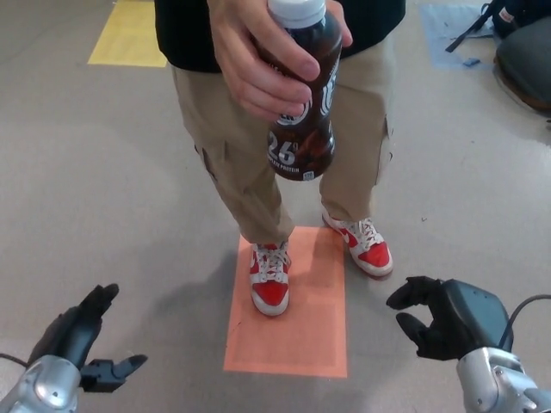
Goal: The robot recieved a bottle of protein shake from a person using its left hand and then shake the protein up and down 2 two times and hand it back to the person
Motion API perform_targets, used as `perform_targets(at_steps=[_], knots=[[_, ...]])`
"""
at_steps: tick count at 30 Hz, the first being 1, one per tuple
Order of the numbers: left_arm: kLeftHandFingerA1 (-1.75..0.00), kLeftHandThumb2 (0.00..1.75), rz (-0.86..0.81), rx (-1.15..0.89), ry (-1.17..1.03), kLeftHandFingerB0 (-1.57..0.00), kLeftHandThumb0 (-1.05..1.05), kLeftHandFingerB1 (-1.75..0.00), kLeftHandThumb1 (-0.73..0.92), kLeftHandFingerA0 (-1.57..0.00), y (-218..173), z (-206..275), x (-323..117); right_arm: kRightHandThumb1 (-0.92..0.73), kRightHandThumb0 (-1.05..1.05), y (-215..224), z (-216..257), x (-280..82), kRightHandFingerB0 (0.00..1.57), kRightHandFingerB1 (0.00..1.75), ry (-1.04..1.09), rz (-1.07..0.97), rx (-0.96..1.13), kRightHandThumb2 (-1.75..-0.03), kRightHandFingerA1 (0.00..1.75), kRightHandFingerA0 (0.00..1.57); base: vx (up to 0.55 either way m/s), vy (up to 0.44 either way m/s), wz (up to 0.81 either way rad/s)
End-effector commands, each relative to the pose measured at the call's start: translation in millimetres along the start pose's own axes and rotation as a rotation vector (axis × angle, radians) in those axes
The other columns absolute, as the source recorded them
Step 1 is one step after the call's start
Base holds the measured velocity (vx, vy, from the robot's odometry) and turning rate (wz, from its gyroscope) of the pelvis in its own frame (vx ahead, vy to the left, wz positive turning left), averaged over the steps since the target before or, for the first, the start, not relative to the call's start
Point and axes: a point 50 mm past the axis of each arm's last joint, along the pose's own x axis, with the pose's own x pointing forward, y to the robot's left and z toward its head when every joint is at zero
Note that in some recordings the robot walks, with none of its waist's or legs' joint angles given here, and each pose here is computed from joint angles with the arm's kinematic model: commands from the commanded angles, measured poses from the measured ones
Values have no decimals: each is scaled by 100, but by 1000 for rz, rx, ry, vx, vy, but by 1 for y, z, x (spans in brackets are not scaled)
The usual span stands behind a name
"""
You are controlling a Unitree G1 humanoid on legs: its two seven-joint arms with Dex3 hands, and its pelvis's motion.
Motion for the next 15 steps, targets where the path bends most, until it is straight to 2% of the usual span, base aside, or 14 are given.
perform_targets(at_steps=[1,2,3,4,7,15], knots=[[-34,59,104,102,-212,-3,-31,-18,56,-24,12,17,0,-68,-37,-17,-10,8,86,52,66,-26,9,-80,80,100,0,0,0],[-40,68,98,118,-214,-5,-37,-18,53,-25,12,17,0,-68,-38,-17,-10,8,86,53,64,-22,7,-81,81,100,0,0,0],[-40,68,95,126,-216,-5,-37,-18,53,-25,12,17,0,-68,-38,-16,-10,8,86,53,61,-19,4,-81,81,100,0,0,0],[-33,57,93,127,-218,-2,-35,-24,58,-26,12,16,0,-69,-39,-16,-11,8,86,52,60,-16,5,-81,81,99,0,0,0],[-35,60,115,127,-227,-7,-34,-19,56,-28,12,16,-1,-68,-38,-17,-10,8,86,52,60,-16,5,-81,81,100,0,0,0],[-36,60,152,170,-244,-8,-36,-20,58,-29,10,15,-2,-70,-39,-17,-10,9,87,52,58,-18,10,-78,81,99,0,0,0]])
